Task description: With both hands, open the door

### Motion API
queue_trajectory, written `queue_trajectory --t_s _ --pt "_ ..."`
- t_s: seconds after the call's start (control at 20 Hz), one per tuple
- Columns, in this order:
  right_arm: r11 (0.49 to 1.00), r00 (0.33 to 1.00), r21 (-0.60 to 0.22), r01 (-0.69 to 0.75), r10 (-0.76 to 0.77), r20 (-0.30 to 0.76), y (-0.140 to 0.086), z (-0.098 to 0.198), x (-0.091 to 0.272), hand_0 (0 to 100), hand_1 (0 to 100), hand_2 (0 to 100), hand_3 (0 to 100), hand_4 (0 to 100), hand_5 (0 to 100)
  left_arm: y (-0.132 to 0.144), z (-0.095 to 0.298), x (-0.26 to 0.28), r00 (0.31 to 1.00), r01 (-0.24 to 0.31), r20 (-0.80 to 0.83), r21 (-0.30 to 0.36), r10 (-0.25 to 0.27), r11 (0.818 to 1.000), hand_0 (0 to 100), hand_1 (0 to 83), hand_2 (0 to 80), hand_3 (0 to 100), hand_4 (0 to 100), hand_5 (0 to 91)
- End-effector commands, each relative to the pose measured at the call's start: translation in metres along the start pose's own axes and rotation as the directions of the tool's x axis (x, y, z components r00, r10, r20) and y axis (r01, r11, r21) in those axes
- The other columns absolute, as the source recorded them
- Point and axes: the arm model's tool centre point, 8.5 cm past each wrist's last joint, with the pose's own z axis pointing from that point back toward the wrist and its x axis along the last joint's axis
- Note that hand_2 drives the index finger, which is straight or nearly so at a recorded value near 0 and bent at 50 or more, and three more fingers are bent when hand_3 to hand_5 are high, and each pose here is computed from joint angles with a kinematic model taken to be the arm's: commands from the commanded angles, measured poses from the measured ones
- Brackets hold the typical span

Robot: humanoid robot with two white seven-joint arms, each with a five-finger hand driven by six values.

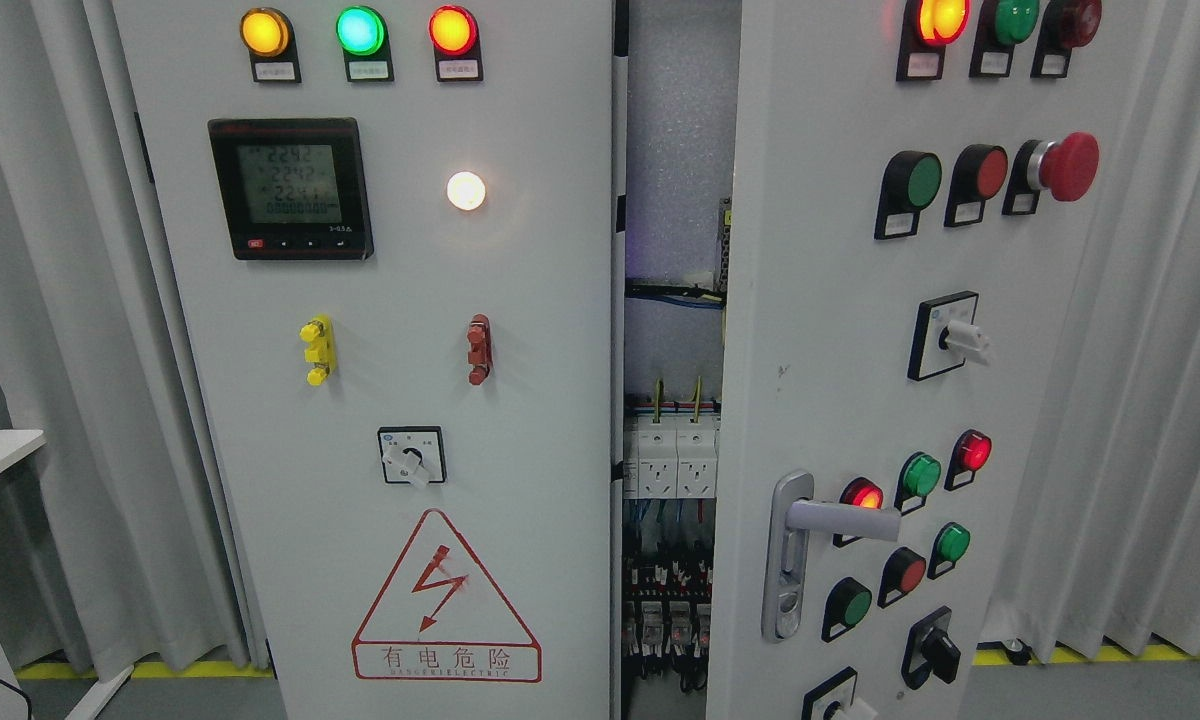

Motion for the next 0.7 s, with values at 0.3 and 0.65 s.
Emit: queue_trajectory --t_s 0.3,0.65 --pt "1.0 1.0 -0.007 0.004 -0.004 -0.022 -0.003 0.002 -0.008 22 0 0 0 0 0 0.014 0.075 0.152 0.768 0.42 0.599 -0.207 -0.225 0.883 30 0.0 2.8 3 4 0.0" --pt "1.0 1.0 -0.007 0.004 -0.004 -0.022 -0.003 0.002 -0.008 22 0 0 0 0 0 0.004 0.125 0.185 0.556 0.592 0.782 -0.133 -0.282 0.795 30 0.0 2.8 3 4 0.0"
